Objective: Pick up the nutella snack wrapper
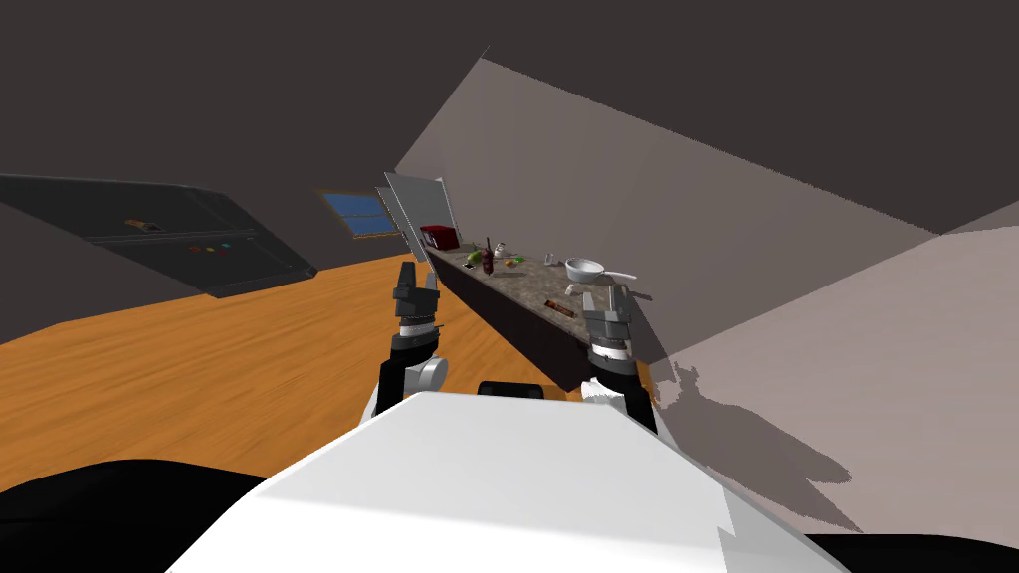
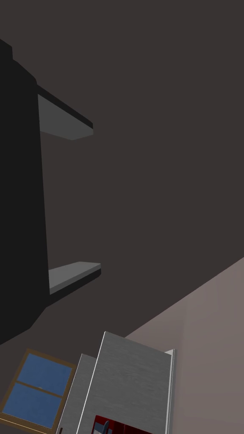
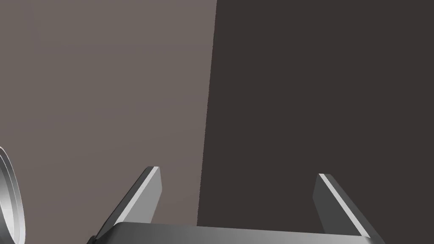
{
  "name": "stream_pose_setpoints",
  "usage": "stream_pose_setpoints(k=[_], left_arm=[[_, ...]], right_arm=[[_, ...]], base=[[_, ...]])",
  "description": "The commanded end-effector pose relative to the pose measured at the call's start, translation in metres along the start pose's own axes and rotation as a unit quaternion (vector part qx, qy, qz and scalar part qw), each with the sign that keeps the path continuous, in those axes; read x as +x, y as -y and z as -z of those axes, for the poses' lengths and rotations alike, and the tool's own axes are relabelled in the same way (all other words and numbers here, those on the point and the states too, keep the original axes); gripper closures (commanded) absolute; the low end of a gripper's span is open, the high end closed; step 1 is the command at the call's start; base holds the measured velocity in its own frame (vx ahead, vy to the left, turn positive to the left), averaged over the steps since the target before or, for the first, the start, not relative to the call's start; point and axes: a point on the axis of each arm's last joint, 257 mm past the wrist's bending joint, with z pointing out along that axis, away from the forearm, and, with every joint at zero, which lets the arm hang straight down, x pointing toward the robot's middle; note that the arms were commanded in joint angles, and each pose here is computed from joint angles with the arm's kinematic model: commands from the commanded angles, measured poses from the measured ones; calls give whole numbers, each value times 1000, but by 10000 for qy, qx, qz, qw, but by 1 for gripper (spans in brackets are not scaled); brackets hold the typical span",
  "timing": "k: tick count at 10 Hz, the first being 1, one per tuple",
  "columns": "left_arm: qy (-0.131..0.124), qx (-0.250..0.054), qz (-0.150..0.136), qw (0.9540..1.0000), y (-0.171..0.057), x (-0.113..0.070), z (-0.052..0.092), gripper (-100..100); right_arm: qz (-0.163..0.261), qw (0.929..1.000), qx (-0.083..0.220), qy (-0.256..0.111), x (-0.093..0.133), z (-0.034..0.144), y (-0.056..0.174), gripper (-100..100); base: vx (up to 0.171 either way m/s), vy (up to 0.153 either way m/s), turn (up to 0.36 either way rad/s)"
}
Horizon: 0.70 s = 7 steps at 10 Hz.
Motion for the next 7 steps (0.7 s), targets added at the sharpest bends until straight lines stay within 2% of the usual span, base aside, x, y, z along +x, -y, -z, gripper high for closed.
stream_pose_setpoints(k=[1, 3, 4, 5, 6, 7], left_arm=[[0, 0, 0, 10000, 0, 0, 0, 0], [0, 0, 0, 10000, 0, 0, 0, 0], [0, 0, 0, 10000, 0, 0, 0, 0], [0, 0, 0, 10000, 0, 0, 0, 0], [0, 0, 0, 10000, 0, 0, 0, 0], [0, 0, 0, 10000, 0, 0, 0, 0]], right_arm=[[37, 9998, 132, -172, 7, 4, 9, -100], [125, 9966, 560, -597, 26, 25, 41, -100], [158, 9956, 620, -685, 28, 28, 46, -100], [214, 9918, 889, -896, 36, 44, 66, -100], [241, 9909, 900, -969, 37, 45, 66, -100], [319, 9850, 1181, -1217, 44, 63, 87, -100]], base=[[-1, 60, -50], [6, 60, -148], [1, 58, -39], [15, 60, -67], [14, 50, -57], [18, 57, -85]])
